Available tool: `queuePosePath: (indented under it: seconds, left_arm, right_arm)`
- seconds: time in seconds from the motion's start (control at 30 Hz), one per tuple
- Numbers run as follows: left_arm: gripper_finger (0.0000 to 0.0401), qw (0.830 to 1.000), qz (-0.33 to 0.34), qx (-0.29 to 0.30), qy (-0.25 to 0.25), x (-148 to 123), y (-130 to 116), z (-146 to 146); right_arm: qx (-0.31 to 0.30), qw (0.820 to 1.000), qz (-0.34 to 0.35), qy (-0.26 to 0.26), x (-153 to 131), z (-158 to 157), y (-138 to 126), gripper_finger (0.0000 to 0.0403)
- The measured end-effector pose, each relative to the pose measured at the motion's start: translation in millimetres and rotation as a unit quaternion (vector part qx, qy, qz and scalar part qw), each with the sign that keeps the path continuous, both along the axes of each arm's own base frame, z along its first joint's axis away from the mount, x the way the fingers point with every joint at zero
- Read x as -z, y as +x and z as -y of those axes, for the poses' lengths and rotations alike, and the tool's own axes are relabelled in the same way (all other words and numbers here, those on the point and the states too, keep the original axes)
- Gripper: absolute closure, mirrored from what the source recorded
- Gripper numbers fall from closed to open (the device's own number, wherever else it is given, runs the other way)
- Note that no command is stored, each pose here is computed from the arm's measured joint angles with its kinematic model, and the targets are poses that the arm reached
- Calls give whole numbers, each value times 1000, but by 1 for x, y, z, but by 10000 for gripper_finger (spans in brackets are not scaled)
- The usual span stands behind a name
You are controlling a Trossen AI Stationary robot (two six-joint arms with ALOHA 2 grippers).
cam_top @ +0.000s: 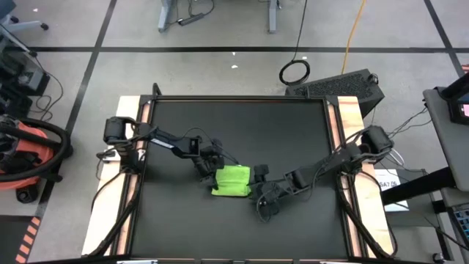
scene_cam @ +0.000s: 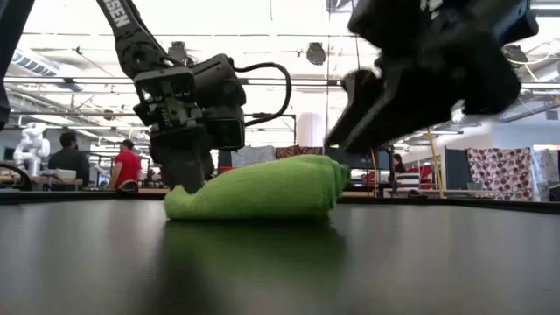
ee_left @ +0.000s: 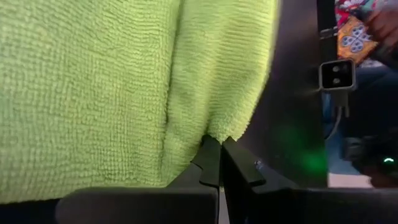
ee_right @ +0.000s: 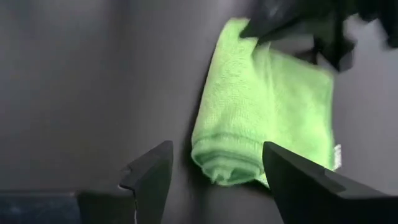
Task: Roll towel
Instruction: Roll the green microfiber cloth
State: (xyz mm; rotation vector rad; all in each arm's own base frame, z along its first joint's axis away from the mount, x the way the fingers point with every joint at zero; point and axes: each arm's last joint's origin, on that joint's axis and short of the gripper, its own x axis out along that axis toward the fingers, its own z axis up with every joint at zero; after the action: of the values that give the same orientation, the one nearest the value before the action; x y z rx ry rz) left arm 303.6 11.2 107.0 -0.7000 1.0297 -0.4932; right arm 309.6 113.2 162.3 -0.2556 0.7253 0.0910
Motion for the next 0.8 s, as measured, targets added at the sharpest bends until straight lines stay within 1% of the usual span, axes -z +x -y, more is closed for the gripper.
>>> queuePosePath:
  seconds: [0.03, 0.13, 0.27, 0.33, 0.43, 0.53, 0.67, 0.73, 0.8]
  left_arm:
    - [397, 1000, -8, -1, -8, 3, 1, -1]
    - [397, 999, -23, -6, -23, 9, 1, -3]
    - [398, 999, -23, -11, -32, 9, 1, -5]
    - [398, 999, -22, -11, -43, 9, 1, -7]
    - [398, 998, -22, -10, -57, 9, 1, -10]
    - [398, 997, -21, -9, -68, 9, 0, -13]
    - [389, 997, -16, -8, -76, 9, -1, -17]
    - [372, 997, 0, -1, -75, 3, -1, -17]
    - [343, 998, 15, 1, -60, -3, -1, -17]
  right_arm:
    - [0, 1000, -5, -1, 6, -2, 1, 165]
    - [6, 1000, 9, -10, 19, -7, 8, 172]
    - [26, 998, 37, -33, 25, -10, 13, 182]
    - [29, 998, 30, -35, 30, -8, 14, 187]
    - [51, 998, 4, -26, 41, -2, 15, 196]
    - [80, 997, -5, -1, 50, 4, 18, 207]
    - [83, 995, -17, 58, 57, 13, 25, 225]
    - [94, 991, -23, 93, 57, 19, 27, 241]
    - [99, 987, -30, 122, 57, 25, 29, 267]
